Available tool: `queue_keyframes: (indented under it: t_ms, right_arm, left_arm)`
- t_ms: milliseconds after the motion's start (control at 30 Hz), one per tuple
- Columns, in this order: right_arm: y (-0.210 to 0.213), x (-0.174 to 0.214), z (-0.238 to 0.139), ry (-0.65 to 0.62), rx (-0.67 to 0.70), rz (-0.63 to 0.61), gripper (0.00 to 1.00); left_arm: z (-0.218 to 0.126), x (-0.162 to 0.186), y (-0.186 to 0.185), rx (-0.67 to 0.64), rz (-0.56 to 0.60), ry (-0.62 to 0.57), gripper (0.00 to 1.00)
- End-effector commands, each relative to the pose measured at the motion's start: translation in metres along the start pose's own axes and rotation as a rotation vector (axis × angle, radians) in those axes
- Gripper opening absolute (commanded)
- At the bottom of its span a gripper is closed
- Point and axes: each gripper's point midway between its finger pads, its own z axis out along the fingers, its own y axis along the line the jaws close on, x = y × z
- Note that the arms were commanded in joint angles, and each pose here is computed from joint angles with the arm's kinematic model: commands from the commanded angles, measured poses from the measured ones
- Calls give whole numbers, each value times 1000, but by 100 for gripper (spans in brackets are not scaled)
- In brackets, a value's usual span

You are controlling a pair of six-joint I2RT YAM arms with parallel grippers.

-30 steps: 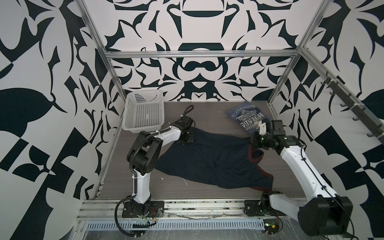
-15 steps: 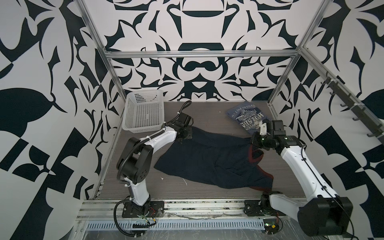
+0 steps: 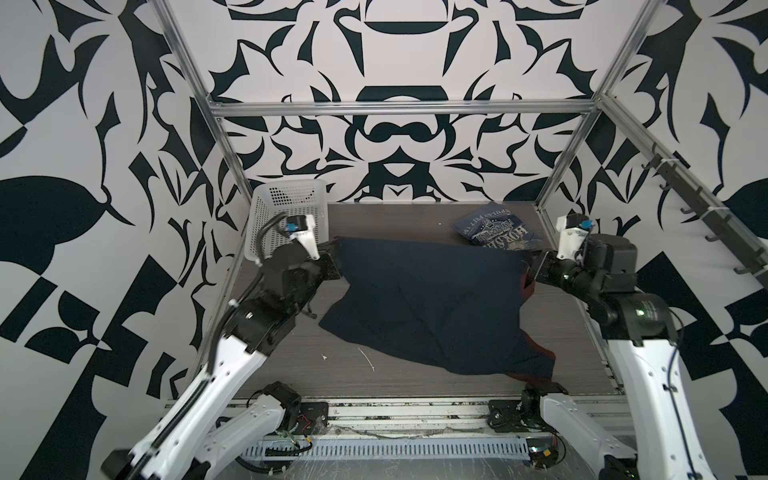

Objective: Fold and stack the tank tops
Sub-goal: 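Lift the navy tank top high with both grippers holding its edges, then swing the lifted navy tank top down flat onto the table with both grippers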

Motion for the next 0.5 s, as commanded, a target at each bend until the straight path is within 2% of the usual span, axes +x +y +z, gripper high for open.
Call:
queue_keyframes:
  t_ms: [0,100,267,400,467]
  right_arm:
    - [36,-28,-54,-133,-108,-74,0]
    - [66,-46,-102,-232,-197,-135,0]
    - [113,-74,-181,-406,-340,-207,0]
    - [132,-85,-222,-490,-396,-227,0]
    - [133,-89,-221,-487,-398,-213,0]
  left_arm:
    - [-52,-45,-16,82,29,-135,0]
    - [-102,-75,-42,220,63,-215,0]
    - [-170,-110,-66,348,130,-310,0]
    - [-200,-123,-84,460,124,-344,0]
    - [-198,-128,-81,439,103,-361,0]
